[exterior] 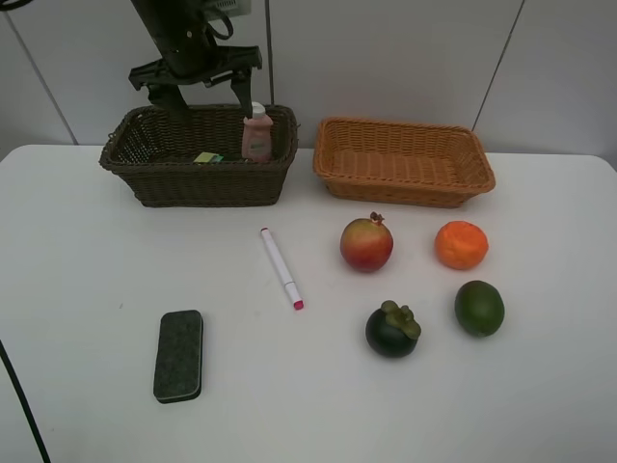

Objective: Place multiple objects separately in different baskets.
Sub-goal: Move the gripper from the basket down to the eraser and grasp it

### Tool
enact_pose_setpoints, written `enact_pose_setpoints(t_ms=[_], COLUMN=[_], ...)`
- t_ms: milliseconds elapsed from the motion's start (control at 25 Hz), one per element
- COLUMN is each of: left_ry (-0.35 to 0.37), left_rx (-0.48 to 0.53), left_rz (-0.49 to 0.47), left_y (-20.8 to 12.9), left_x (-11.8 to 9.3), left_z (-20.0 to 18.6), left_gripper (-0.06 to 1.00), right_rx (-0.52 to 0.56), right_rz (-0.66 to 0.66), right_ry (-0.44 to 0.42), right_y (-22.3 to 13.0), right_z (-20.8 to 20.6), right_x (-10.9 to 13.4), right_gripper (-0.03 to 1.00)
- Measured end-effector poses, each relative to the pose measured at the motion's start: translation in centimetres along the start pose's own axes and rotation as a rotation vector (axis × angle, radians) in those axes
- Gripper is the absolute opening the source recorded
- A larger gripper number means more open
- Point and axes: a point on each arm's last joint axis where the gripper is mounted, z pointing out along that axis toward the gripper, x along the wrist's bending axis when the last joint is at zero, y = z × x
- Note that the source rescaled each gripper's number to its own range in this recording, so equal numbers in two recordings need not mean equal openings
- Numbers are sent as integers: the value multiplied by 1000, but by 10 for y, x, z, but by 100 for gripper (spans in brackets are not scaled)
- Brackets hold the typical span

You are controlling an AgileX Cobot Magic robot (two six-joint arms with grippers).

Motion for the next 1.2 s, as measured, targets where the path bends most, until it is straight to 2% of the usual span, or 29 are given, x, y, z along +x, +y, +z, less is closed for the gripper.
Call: enact_pose_setpoints(t_ms=[40, 200, 280, 480, 720, 840, 960, 1200], left_ry=[4, -40, -58, -22, 111, 186, 211, 130], left_rx=[33, 52, 113, 243, 441, 520, 531, 369], left_rz=[-1, -12, -10, 37, 43, 24, 2, -22], left_y=[-3, -11, -33, -103, -205, -243, -261, -263], left_x=[-1, -6, -9, -13, -9, 3, 13, 17], left_z=[-10, -33, -37, -51, -42, -31, -15, 11], left_gripper=[100, 100, 100, 100, 100, 100, 100, 100], right_rx=[0, 0, 0, 0, 0, 0, 0, 0], right_rz=[0, 0, 0, 0, 0, 0, 0, 0], right_ry=[0, 0, 0, 0, 0, 0, 0, 0], right_y=[0, 0, 0, 0, 0, 0, 0, 0], right_z=[0, 0, 0, 0, 0, 0, 0, 0], right_x=[0, 0, 0, 0, 0, 0, 0, 0], right_gripper=[60, 60, 60, 60, 60, 60, 60, 60])
